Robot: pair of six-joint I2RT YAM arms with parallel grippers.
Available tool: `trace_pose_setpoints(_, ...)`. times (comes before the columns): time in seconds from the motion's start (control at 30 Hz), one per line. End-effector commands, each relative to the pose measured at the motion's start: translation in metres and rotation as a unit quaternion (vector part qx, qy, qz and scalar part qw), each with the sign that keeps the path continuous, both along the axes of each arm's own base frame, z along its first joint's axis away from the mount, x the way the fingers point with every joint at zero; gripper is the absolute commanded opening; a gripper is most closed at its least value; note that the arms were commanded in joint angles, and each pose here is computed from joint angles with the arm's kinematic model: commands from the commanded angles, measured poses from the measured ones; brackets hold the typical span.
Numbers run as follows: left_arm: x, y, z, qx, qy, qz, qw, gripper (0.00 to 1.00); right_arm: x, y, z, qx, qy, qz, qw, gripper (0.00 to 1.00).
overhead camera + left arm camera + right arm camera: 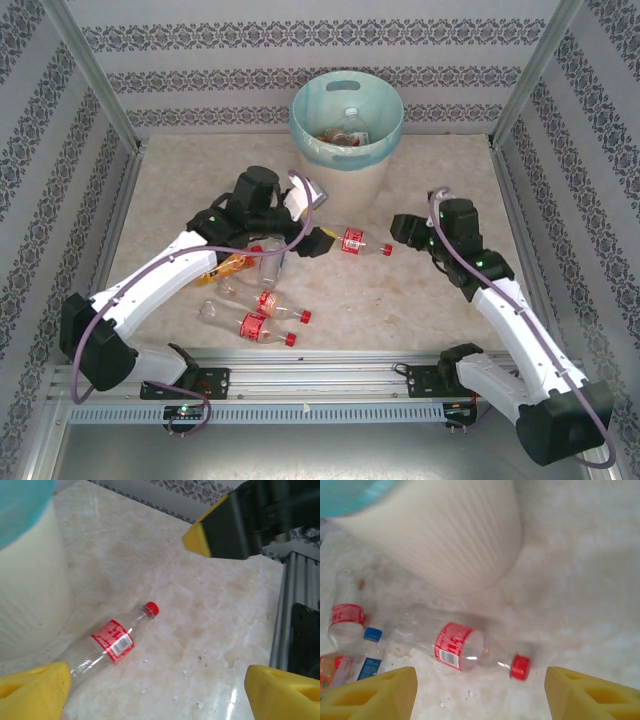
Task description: Put the plastic bottles in the bin
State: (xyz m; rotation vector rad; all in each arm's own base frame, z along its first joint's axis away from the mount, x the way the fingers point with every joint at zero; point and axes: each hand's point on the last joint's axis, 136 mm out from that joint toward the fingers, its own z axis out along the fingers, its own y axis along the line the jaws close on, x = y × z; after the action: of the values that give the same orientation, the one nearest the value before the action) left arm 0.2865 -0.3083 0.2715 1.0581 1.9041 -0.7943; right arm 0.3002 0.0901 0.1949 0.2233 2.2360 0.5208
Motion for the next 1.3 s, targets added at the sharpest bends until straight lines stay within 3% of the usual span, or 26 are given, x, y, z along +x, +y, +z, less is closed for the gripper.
trace_pose_setpoints(0.0,-0.007,-0.018,-0.018,0.007,0.019,-0.027,0.999,0.89,0.0,-0.004,-0.029,0.113,0.03,-0.05,0.992,0.68)
trace_pose_setpoints(0.1,-0.013,-0.034,-0.031,0.017,0.027,-0.037,0.999,0.88,0.003,-0.007,-0.051,0.16,0.043,-0.069,0.984,0.67)
trace_pose_setpoints(0.33,-0.021,-0.06,-0.072,0.041,0.046,-0.053,0.997,0.88,0.017,0.002,-0.082,0.197,0.081,-0.055,0.976,0.64)
trace_pose_setpoints(0.6,-0.012,-0.067,-0.112,0.038,0.069,-0.028,0.997,0.9,0.026,0.004,-0.113,0.223,0.119,-0.056,0.966,0.64)
trace_pose_setpoints(1.27,-0.006,-0.063,-0.125,0.057,0.069,-0.011,0.996,0.9,0.04,0.024,-0.157,0.308,0.173,-0.029,0.935,0.58)
